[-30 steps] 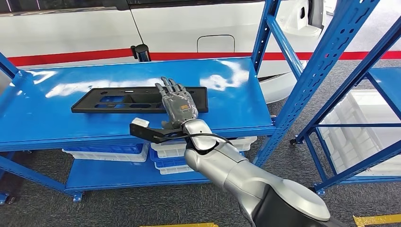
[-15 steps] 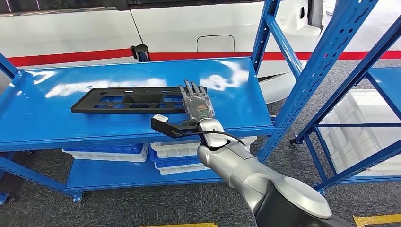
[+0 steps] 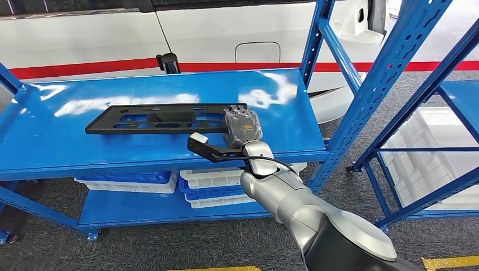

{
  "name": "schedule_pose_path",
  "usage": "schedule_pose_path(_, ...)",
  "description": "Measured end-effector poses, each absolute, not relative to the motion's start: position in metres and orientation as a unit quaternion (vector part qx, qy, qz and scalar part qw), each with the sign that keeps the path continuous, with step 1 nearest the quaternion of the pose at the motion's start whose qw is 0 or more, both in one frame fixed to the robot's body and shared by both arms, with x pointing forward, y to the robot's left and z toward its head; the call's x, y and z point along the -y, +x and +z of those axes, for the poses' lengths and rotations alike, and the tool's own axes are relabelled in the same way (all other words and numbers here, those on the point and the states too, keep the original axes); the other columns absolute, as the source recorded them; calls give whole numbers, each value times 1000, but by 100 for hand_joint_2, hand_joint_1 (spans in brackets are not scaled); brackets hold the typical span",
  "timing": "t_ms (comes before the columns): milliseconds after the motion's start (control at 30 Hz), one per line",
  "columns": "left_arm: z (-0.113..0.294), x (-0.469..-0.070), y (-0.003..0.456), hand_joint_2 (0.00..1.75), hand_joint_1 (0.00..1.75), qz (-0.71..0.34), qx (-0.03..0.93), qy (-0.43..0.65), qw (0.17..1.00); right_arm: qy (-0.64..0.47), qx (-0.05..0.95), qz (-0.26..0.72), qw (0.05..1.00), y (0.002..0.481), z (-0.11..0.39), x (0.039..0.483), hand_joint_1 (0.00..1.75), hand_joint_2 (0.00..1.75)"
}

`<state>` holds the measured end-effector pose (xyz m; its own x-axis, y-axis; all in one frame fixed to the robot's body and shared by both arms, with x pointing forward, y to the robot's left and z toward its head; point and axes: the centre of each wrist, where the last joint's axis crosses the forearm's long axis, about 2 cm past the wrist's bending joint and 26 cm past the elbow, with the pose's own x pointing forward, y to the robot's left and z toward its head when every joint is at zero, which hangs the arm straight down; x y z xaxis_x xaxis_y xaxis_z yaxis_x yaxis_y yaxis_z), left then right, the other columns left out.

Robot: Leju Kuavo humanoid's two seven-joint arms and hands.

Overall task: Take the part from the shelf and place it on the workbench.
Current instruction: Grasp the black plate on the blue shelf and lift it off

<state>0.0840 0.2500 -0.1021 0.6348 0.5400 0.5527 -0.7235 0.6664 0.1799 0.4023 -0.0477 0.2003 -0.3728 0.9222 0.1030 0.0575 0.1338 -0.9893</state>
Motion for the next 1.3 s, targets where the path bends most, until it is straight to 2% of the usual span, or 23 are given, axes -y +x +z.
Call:
schedule_pose_path(167,-102,-250,84,0,0,358,235,197,882,-387,639,531,400,403,202,48,170,175)
schedule_pose_path(700,-102,-249,84,0,0,356,239,200,881,-400,643,533,376,405,208,46,169,175)
schedule_pose_path(900,-102,-249,84,0,0,356,243,197,881,-400,649,529,372,405,209,46,175,175)
schedule_pose_path(1167,-102,-249,89,0,0,329,332,155,870,-360,724,474,348,410,221,47,175,175)
schedule_pose_path(1300,-101,-254,93,0,0,295,351,184,869,-352,763,458,290,410,242,39,175,175)
